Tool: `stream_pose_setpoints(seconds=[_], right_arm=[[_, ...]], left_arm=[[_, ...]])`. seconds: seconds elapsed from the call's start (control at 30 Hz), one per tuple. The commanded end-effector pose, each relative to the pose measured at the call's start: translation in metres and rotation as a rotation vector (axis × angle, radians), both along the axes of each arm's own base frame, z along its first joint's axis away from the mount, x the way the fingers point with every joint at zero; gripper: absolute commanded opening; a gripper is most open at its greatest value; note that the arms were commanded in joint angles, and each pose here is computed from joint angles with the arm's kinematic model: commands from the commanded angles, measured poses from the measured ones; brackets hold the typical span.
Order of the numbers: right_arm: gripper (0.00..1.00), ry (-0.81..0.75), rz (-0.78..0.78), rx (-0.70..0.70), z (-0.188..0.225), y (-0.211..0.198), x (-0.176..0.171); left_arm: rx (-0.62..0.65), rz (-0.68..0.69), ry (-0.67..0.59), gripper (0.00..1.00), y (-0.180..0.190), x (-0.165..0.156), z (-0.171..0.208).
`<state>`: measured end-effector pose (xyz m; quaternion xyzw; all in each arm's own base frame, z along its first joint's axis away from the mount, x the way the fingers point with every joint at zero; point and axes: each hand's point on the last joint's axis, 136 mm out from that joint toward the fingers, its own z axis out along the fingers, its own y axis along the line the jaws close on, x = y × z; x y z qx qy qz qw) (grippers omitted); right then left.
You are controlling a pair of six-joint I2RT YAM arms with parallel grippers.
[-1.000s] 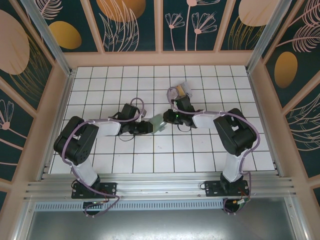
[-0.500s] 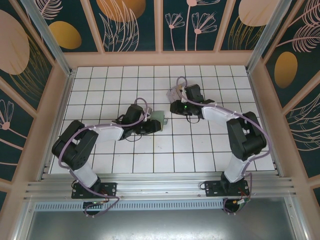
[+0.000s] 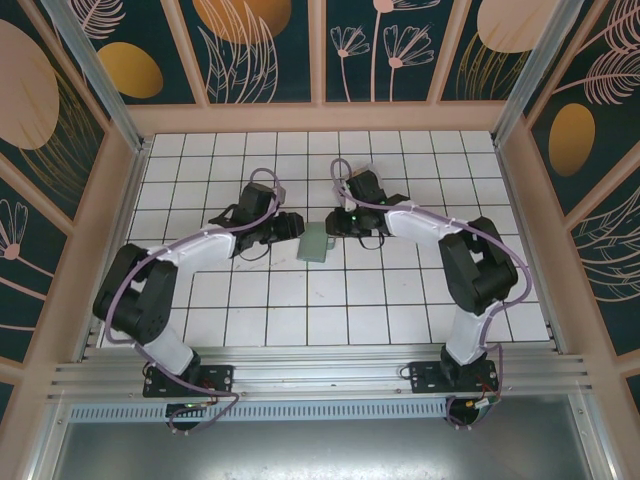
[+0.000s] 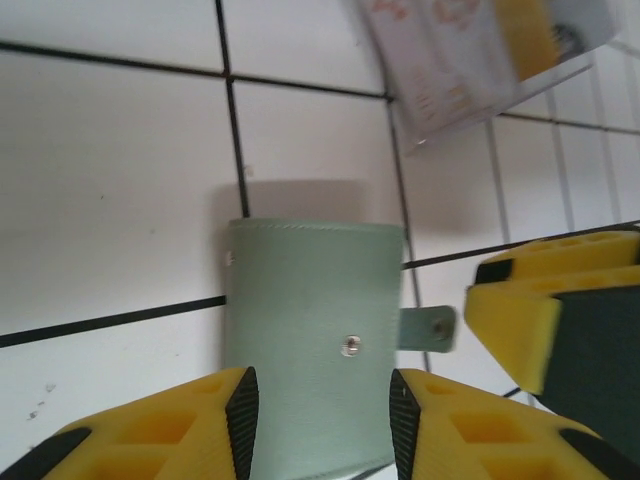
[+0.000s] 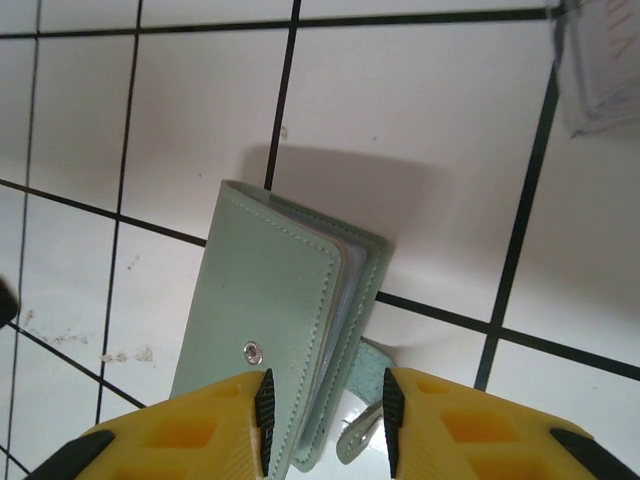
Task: Put the credit cards into the card holder
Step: Close the button on the card holder.
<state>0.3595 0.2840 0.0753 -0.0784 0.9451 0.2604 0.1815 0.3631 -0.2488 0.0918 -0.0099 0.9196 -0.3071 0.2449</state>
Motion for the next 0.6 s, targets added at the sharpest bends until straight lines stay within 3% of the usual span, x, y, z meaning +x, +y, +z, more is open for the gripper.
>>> stream_pose_setpoints(seconds=[0.0, 0.2, 0.57], right_arm=[[0.36, 0.018, -0.004, -0.074, -0.007, -0.007, -0.001], [0.34, 0.032, -0.002, -0.112, -0.01, -0.005, -0.006], [0.31, 0.047, 0.003, -0.132, -0.014, -0.003, -0.007]], left_arm=[[0.034, -0.058, 0.023, 0.42, -0.007, 0.0, -0.011], [0.047, -0.083, 0.085, 0.42, -0.011, -0.001, -0.041], [0.006, -0.092, 0.109, 0.41, -0.018, -0.004, -0.049]])
